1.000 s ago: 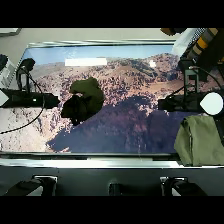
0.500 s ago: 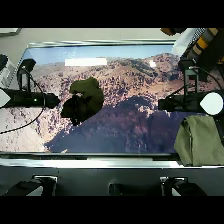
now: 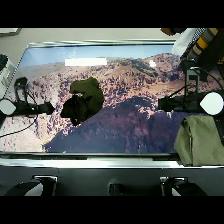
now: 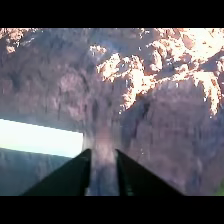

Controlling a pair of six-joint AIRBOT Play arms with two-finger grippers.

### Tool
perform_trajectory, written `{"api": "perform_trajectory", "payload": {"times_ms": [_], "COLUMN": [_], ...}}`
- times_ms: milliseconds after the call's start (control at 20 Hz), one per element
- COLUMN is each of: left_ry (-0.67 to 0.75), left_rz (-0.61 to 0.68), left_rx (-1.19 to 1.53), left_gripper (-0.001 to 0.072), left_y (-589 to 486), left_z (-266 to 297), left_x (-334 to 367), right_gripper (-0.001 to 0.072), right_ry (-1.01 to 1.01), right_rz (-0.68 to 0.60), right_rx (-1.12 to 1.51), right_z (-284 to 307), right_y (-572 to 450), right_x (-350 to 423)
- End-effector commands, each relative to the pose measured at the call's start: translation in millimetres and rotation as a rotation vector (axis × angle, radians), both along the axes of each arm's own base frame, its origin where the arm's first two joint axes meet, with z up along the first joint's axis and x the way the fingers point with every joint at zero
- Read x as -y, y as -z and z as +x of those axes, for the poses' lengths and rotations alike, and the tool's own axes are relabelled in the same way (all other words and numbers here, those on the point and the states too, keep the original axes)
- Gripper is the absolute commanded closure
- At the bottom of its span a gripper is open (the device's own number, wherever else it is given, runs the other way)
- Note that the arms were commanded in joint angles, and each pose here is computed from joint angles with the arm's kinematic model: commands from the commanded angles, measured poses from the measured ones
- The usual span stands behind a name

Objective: Fold the clothes and pants, and hang the long-sleeved shirts on hangers.

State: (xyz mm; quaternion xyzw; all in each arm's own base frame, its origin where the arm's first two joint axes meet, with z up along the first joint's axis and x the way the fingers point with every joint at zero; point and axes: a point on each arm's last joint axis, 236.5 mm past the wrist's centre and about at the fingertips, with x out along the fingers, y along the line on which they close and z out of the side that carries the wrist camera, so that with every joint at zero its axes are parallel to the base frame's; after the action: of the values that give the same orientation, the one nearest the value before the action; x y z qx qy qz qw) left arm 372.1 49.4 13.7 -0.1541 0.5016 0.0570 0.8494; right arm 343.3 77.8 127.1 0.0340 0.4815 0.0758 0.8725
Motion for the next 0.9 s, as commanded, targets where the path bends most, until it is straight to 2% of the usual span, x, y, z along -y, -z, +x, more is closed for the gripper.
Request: {"api": "perform_trajectory", "payload": {"times_ms": [0, 250, 500, 550, 600, 650, 750, 850], "left_ry": [-0.001, 0.060, 0.039, 0.044, 0.060, 0.082, 0.132, 0.122], "left_rz": [-0.123, -0.203, -0.247, -0.258, -0.276, -0.303, -0.379, -0.434], "left_rx": [0.128, 0.122, 0.101, 0.097, 0.085, 0.068, 0.022, -0.041], "left_gripper": [-0.0013, -0.0013, -0.0008, 0.0212, 0.0628, 0.0694, 0.0695, 0.0697], "left_y": [35.3, 79.8, 102.6, 101.6, 99.1, 94.2, 78.7, 61.2], "left_z": [22.7, 47.7, 55.9, 55.0, 52.4, 48.7, 33.5, 7.3], "left_x": [7.7, 44.4, 66.8, 70.2, 74.4, 79.7, 89.6, 86.4], "right_gripper": [0.0397, 0.0393, 0.0392, 0.0391, 0.0391, 0.0391, 0.0391, 0.0391], "right_ry": [0.062, 0.084, 0.122, 0.125, 0.128, 0.145, 0.166, 0.187], "right_rz": [0.039, 0.046, 0.068, 0.071, 0.072, 0.082, 0.092, 0.096], "right_rx": [-0.025, -0.059, -0.068, -0.068, -0.069, -0.073, -0.087, -0.123], "right_z": [-2.5, -8.4, -8.9, -8.7, -8.8, -9.1, -11.1, -18.2], "right_y": [1.8, 5.4, 5.7, 5.6, 5.7, 5.7, 6.5, 10.2], "right_x": [-0.3, 0.5, 0.7, 0.7, 0.7, 0.7, 1.0, 2.0]}}
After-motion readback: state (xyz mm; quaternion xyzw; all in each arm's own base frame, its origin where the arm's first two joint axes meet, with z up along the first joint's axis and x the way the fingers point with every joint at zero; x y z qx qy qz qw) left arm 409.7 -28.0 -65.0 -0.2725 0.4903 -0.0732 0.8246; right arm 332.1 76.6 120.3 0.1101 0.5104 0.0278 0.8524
